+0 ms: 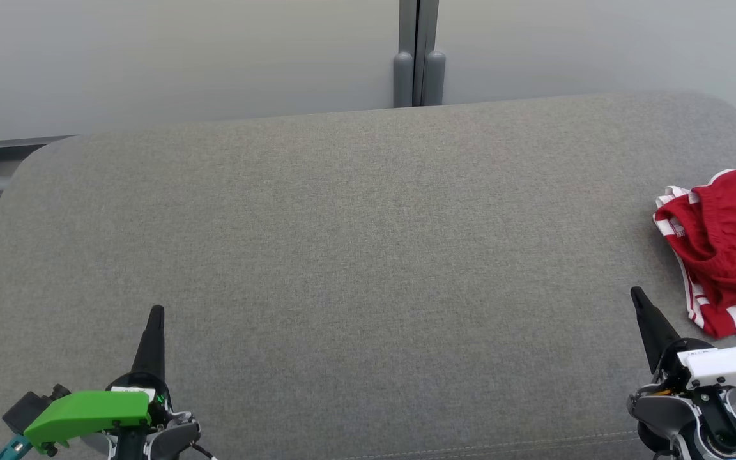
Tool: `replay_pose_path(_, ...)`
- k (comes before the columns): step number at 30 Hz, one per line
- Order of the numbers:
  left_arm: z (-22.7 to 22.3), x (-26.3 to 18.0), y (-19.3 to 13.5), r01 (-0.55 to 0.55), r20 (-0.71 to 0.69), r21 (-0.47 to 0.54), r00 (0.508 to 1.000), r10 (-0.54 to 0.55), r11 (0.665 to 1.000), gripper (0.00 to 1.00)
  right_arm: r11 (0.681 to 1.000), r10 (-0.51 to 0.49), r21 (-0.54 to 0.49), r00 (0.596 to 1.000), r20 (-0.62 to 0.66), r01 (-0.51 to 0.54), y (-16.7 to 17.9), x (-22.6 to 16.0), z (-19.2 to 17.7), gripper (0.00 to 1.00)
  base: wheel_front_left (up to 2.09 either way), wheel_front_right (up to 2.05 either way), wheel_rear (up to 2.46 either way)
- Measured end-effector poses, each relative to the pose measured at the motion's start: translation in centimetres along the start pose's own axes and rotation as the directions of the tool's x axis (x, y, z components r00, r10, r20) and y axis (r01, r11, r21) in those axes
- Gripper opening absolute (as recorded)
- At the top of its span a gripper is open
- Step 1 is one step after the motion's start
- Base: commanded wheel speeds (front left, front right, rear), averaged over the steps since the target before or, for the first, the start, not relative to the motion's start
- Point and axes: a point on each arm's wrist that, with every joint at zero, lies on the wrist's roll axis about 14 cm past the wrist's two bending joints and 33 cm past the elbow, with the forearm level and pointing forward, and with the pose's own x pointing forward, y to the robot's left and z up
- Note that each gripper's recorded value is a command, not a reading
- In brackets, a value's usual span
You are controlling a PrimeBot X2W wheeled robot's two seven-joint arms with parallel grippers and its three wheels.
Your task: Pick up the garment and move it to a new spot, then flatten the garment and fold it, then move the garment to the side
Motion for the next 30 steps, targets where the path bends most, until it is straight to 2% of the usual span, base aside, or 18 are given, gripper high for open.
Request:
replay_pose_path(19, 0.52, 0.15, -0.47, 0.037, 0.034, -0.110, 0.999, -0.033, 0.993, 0.00, 0.992, 0.018, 0.122, 1.000, 0.020, -0.020, 0.16, 0.14, 0.82, 0.00, 0.00, 0.00, 0.00)
replay_pose_path(30, 0.52, 0.16, -0.49, 0.038, 0.034, -0.112, 0.999, -0.034, 0.993, 0.00, 0.992, 0.018, 0.124, 1.000, 0.023, -0.021, 0.16, 0.14, 0.88, 0.00, 0.00, 0.00, 0.00)
